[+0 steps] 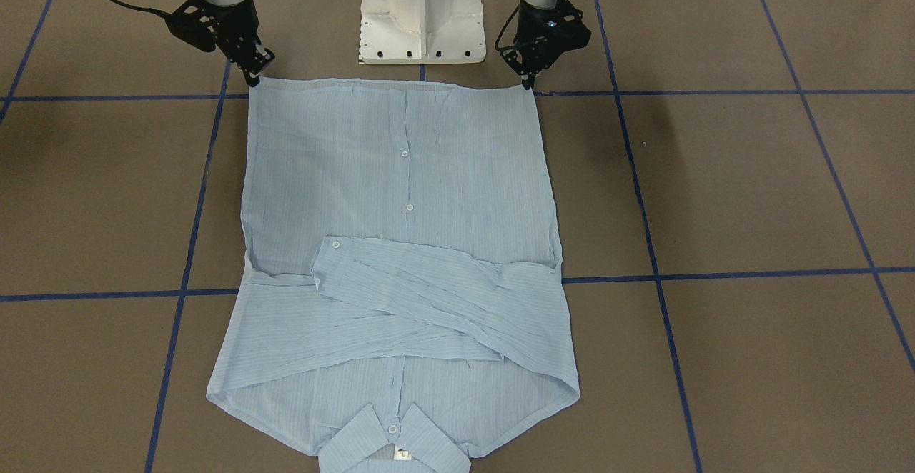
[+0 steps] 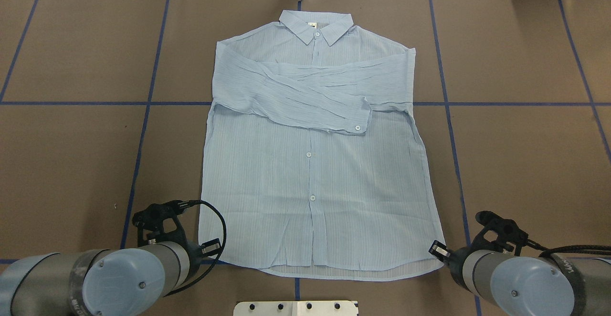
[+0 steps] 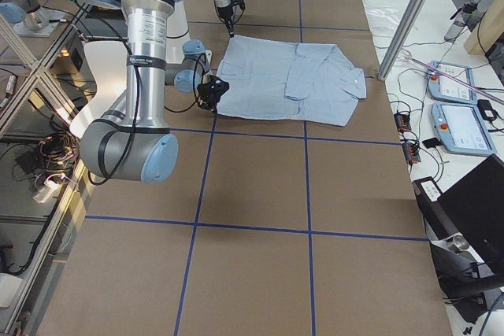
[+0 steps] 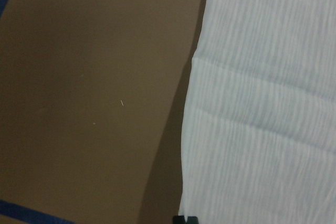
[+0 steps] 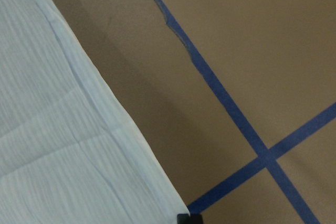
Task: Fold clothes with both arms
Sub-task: 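Move both grippers to the shirt hem corners nearest the robot, then grasp the hem with both grippers and fold it up toward the collar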
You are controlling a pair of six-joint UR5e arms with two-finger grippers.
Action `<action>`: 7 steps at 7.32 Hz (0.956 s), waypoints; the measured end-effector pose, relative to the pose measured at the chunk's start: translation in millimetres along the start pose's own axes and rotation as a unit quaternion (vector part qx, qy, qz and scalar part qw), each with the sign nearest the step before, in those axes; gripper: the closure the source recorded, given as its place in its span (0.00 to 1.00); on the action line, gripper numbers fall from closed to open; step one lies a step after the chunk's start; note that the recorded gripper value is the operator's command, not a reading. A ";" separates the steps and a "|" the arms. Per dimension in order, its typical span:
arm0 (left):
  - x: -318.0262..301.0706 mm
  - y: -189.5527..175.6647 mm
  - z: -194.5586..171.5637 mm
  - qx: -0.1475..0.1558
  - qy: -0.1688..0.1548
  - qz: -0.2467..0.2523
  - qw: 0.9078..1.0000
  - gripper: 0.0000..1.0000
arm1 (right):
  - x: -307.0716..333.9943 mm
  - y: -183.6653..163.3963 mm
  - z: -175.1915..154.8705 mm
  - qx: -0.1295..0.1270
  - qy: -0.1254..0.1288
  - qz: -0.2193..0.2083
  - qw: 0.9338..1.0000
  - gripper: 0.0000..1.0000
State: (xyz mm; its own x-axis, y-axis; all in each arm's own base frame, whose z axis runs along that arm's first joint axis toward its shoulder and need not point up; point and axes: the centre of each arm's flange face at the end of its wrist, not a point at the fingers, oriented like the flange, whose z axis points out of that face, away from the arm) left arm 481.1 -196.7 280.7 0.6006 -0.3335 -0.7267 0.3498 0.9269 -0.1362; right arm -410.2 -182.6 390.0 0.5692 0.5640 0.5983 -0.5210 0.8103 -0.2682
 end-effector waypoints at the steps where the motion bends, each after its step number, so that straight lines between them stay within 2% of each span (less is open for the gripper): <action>1: -1.8 14.5 -18.4 -0.017 0.007 -0.017 1.000 1.00 | 0.0 0.5 -2.8 -0.002 -0.002 0.000 1.000 1.00; 4: -3.0 33.8 -58.9 -0.055 0.030 -0.060 0.996 1.00 | 1.8 0.2 -22.3 -0.014 -0.010 0.000 1.000 1.00; 6: 4.0 1.5 -102.6 -0.075 0.065 -0.090 0.991 1.00 | -3.9 -13.3 -48.2 -0.015 -0.030 0.013 0.999 1.00; 7: 10.4 -26.1 -117.0 -0.065 0.083 -0.097 0.990 1.00 | -11.7 -32.1 -64.3 -0.006 -0.049 0.030 0.998 1.00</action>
State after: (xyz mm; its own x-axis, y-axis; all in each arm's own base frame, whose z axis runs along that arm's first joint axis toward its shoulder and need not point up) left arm 394.2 -204.3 197.9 0.4011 -0.4844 -0.7775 0.3456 0.8660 -0.3613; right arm -359.3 -204.9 343.1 0.4724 0.5941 0.6511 -0.5439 0.7778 -0.3151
